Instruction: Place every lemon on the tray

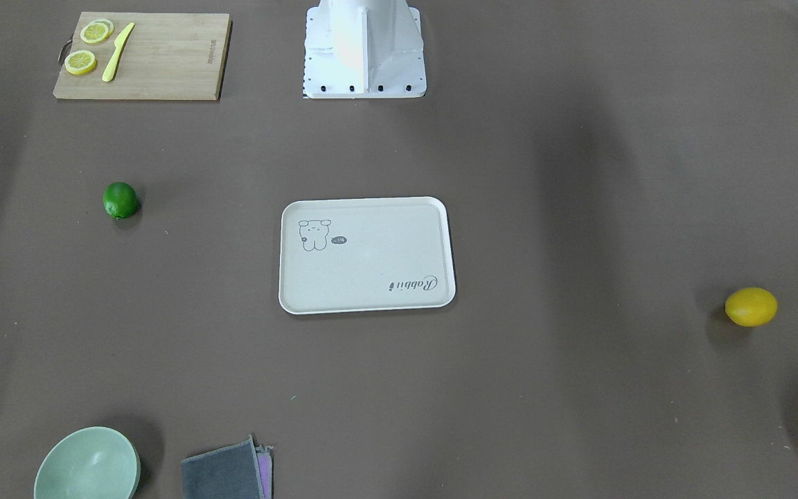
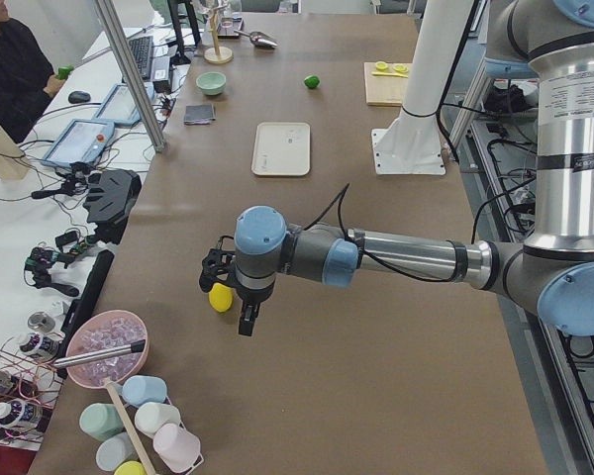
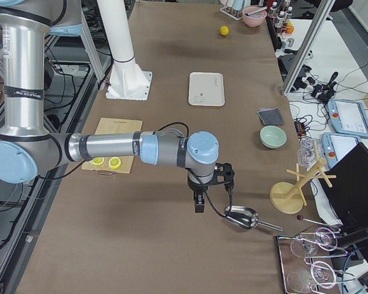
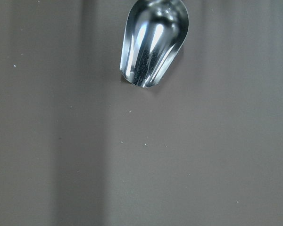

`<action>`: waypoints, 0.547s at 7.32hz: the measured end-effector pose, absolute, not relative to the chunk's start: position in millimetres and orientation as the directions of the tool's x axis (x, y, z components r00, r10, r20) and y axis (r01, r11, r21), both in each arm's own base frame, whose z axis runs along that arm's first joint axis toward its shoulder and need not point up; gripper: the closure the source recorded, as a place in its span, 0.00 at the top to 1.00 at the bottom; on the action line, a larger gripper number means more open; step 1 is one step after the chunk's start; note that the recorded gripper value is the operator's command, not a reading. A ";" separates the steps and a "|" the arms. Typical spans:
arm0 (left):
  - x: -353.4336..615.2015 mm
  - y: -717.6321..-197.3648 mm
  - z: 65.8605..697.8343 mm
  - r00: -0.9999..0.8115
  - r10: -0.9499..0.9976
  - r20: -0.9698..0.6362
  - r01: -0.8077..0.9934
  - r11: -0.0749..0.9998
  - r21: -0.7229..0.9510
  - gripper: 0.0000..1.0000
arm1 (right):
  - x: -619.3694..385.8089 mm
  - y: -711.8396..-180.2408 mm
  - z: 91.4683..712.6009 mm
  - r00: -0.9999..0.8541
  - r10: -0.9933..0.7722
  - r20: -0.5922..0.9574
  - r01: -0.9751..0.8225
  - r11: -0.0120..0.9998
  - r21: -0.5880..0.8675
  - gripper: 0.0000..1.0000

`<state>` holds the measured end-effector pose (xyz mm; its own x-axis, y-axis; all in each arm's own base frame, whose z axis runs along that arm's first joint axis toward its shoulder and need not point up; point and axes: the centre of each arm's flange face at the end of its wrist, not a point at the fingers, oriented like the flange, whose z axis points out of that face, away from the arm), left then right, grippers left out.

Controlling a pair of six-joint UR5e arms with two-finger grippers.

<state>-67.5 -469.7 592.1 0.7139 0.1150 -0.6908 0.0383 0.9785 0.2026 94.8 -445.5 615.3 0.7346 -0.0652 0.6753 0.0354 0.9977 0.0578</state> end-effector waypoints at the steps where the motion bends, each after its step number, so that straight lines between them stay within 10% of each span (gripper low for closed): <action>1: -66.5 -472.2 585.9 0.713 0.127 -0.689 0.036 0.975 0.217 0.98 | 89.4 -449.4 610.7 0.732 -0.085 0.676 0.047 0.996 0.074 1.00; 4: -60.9 -475.1 565.0 0.694 0.174 -0.698 0.027 0.963 0.266 0.98 | 56.8 -468.9 586.0 0.697 -0.250 0.673 0.106 0.963 0.247 1.00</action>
